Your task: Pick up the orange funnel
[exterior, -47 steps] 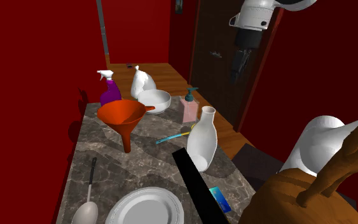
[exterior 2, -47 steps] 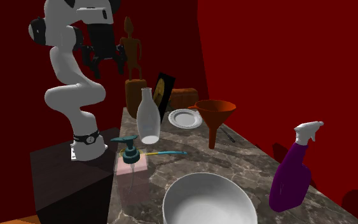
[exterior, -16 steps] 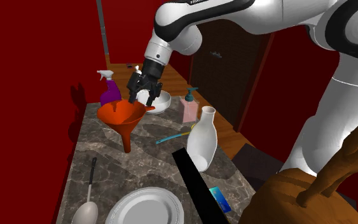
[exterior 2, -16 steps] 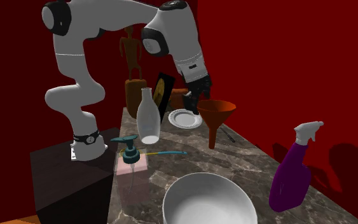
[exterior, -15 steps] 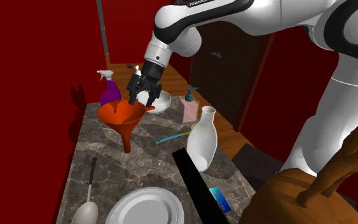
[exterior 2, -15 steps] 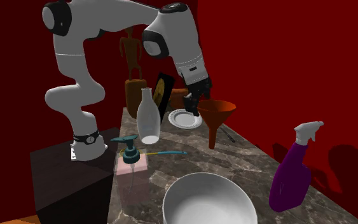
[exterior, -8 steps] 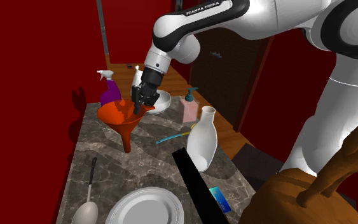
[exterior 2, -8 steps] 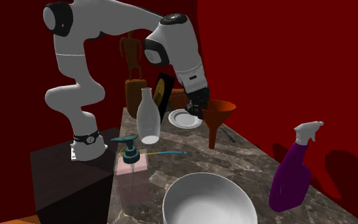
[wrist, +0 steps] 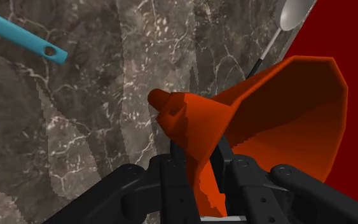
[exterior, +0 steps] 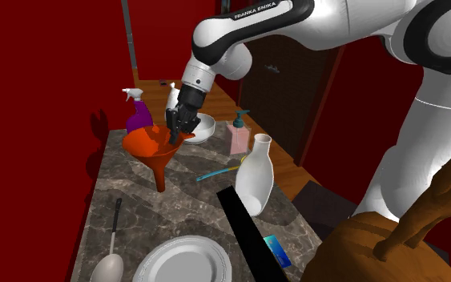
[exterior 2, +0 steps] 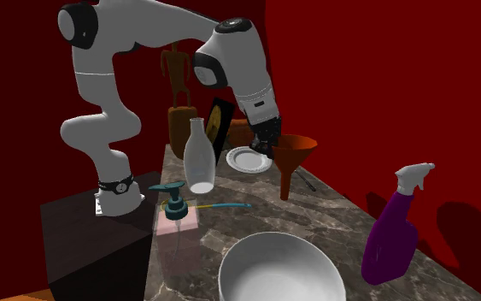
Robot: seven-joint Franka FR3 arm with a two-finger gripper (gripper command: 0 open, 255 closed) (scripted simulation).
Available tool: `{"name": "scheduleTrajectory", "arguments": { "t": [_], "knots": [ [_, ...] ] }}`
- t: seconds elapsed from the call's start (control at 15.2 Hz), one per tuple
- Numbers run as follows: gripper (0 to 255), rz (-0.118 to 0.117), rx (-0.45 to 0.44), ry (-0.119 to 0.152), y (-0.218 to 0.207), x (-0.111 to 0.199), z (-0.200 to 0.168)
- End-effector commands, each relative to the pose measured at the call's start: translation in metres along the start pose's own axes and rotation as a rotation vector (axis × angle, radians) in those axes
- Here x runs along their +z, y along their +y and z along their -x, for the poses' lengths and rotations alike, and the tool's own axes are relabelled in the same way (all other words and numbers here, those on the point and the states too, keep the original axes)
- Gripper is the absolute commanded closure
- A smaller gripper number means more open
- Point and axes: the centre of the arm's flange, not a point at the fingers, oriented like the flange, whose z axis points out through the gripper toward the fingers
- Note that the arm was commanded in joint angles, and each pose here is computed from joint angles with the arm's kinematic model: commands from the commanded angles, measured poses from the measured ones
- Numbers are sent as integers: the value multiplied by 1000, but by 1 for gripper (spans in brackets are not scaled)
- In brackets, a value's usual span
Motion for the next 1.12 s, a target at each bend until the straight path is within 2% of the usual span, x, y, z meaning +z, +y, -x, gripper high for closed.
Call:
{"name": "scheduleTrajectory", "arguments": {
  "t": [0.0,0.92,1.06],
  "knots": [
    [255,0,0,-3,-2,-4,0],
    [255,0,0,-3,-38,-68,0],
    [255,0,0,-3,-39,-69,0]
  ]
}}
